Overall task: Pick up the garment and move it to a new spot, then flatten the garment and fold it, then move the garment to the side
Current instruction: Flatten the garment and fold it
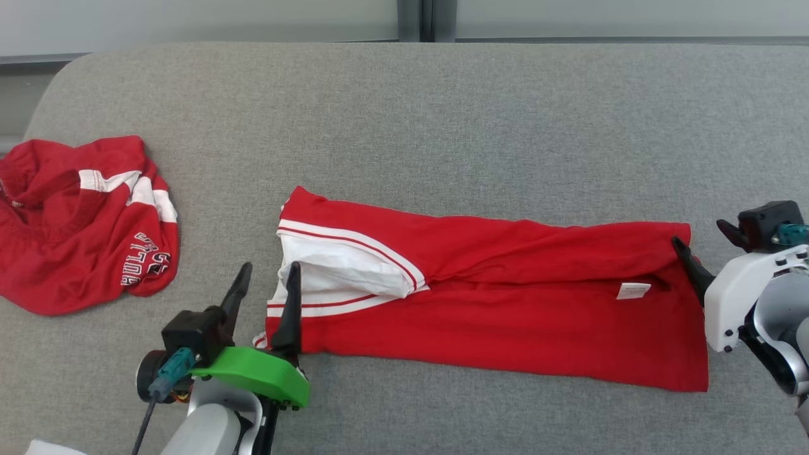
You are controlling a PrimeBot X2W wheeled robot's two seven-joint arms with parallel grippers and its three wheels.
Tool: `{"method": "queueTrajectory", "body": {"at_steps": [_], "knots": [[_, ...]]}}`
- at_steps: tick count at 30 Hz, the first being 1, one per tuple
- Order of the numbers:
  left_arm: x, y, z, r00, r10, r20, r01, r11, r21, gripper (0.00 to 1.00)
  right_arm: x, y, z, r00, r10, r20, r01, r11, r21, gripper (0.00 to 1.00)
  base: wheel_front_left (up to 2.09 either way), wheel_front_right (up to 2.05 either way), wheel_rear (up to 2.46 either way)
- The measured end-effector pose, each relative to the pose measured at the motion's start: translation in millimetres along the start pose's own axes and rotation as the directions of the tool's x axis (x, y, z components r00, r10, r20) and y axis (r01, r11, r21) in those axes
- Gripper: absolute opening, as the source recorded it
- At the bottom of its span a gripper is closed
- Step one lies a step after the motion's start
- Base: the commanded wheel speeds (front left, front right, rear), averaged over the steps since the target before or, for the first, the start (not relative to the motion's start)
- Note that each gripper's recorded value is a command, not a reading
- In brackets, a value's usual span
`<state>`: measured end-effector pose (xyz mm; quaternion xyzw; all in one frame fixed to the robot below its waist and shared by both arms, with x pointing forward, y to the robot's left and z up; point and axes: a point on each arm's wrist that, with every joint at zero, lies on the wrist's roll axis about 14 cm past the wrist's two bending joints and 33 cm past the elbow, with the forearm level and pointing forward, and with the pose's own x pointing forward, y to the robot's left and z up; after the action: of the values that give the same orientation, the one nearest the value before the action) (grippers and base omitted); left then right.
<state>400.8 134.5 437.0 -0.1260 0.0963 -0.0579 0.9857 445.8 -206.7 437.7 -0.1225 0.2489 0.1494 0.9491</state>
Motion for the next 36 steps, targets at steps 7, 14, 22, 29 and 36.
{"method": "queueTrajectory", "body": {"at_steps": [7, 14, 22, 29, 36], "knots": [[-11.1, 6.1, 58.4, 0.976, 0.011, 0.217, 0.001, 0.999, -0.052, 1.00, -19.8, -7.7, 34.8, 0.972, -0.094, 0.215, 0.033, 0.962, 0.270, 1.00, 0.00, 0.00, 0.00], [-19.5, 13.5, 75.7, 0.958, 0.007, 0.287, -0.002, 1.000, -0.017, 1.00, -26.9, -2.6, 27.7, 0.955, -0.182, 0.235, 0.056, 0.886, 0.461, 1.00, 0.00, 0.00, 0.00], [-18.6, 21.1, 68.5, 0.963, 0.022, 0.269, -0.025, 1.000, 0.008, 1.00, -10.8, 5.3, -1.8, 0.976, -0.198, 0.092, 0.125, 0.851, 0.511, 1.00, 0.00, 0.00, 0.00], [-19.8, 26.7, 63.1, 0.966, 0.039, 0.255, -0.040, 0.999, -0.001, 1.00, 4.0, 12.5, -19.6, 0.984, -0.177, -0.020, 0.165, 0.863, 0.478, 1.00, 0.00, 0.00, 0.00], [-21.5, 27.9, 60.1, 0.968, 0.045, 0.247, -0.044, 0.999, -0.010, 1.00, 3.6, 18.9, -49.1, 0.977, -0.166, -0.135, 0.210, 0.871, 0.444, 1.00, 0.00, 0.00, 0.00]]}}
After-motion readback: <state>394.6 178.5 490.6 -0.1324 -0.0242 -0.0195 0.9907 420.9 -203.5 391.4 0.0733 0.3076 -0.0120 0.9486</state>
